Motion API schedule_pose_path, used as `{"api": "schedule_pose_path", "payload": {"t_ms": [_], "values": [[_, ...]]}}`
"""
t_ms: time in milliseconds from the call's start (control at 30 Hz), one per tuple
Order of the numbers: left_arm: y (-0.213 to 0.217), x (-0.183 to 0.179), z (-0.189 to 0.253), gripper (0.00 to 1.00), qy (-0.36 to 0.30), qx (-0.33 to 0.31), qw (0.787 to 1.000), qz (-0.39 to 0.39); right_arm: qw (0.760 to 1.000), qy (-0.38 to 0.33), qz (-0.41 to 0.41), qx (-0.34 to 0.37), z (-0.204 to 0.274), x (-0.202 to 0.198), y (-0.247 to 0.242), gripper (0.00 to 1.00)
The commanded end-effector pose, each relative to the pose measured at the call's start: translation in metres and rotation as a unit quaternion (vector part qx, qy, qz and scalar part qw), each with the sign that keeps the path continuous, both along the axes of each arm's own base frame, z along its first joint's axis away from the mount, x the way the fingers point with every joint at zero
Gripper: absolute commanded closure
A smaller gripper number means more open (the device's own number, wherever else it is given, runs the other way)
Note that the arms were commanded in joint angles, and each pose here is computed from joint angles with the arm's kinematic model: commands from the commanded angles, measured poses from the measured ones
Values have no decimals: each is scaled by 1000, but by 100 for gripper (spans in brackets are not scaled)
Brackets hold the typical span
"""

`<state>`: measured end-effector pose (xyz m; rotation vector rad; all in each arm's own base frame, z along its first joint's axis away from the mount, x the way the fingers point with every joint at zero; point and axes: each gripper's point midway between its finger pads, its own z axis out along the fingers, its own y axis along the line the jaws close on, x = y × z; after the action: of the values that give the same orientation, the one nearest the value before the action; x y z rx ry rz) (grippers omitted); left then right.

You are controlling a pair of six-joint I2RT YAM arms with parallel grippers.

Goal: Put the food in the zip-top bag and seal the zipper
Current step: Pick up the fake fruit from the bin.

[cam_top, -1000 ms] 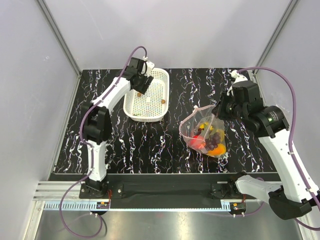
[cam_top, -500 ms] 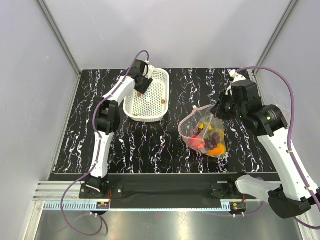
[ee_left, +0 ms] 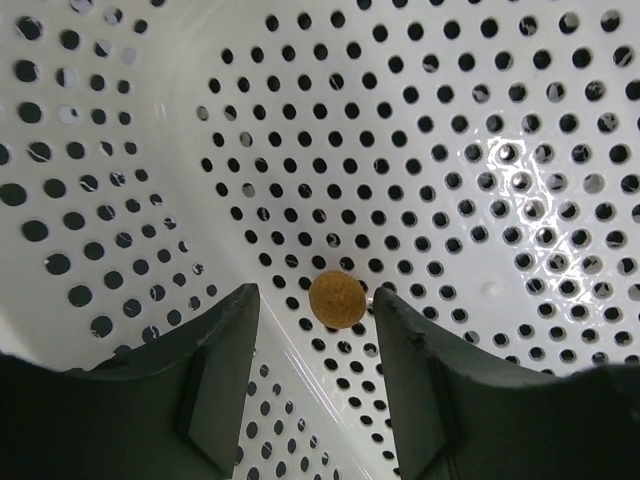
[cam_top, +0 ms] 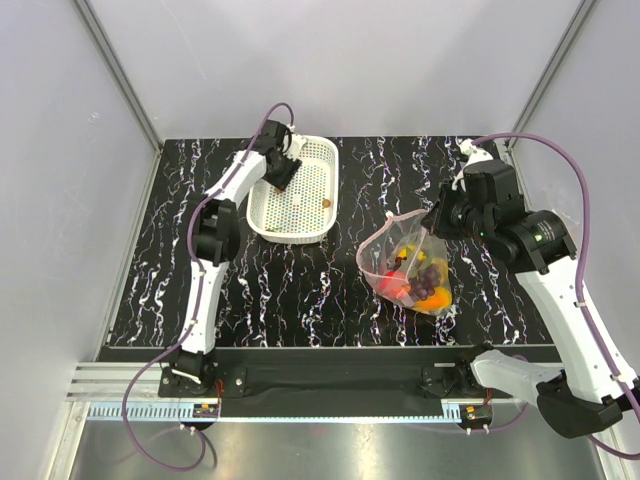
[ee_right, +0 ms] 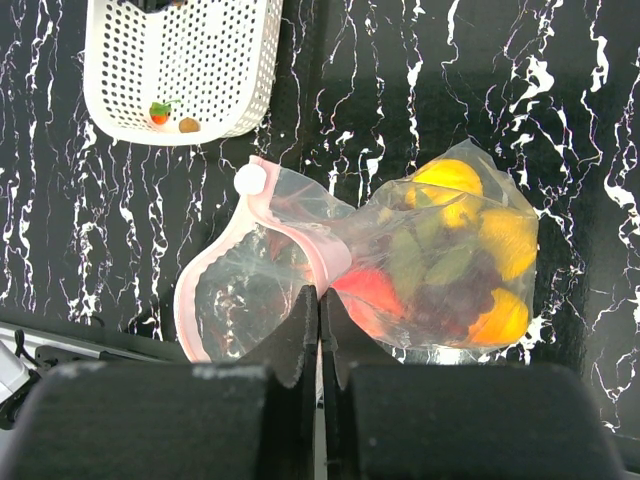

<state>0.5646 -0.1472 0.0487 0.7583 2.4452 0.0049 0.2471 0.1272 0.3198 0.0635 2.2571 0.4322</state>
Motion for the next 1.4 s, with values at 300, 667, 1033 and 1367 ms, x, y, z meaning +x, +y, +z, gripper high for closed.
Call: {"api": "schedule_pose_path", "payload": {"t_ms": [300, 667, 1033, 1367], "values": [[4, -6, -16, 71, 42, -3, 999, -10, 998, -52, 5, 30, 27, 5, 6, 100], [-10, -30, 86, 78, -26, -61, 998, 3, 999, -46, 3, 27, 21, 6, 6, 100], [-116, -159, 254, 73, -123, -320, 933, -108, 999, -44, 4, 30, 23, 11, 9, 100], [-204, -308, 346, 71, -147, -448, 831, -295, 998, -41, 1, 37, 28, 3, 7, 100]]}}
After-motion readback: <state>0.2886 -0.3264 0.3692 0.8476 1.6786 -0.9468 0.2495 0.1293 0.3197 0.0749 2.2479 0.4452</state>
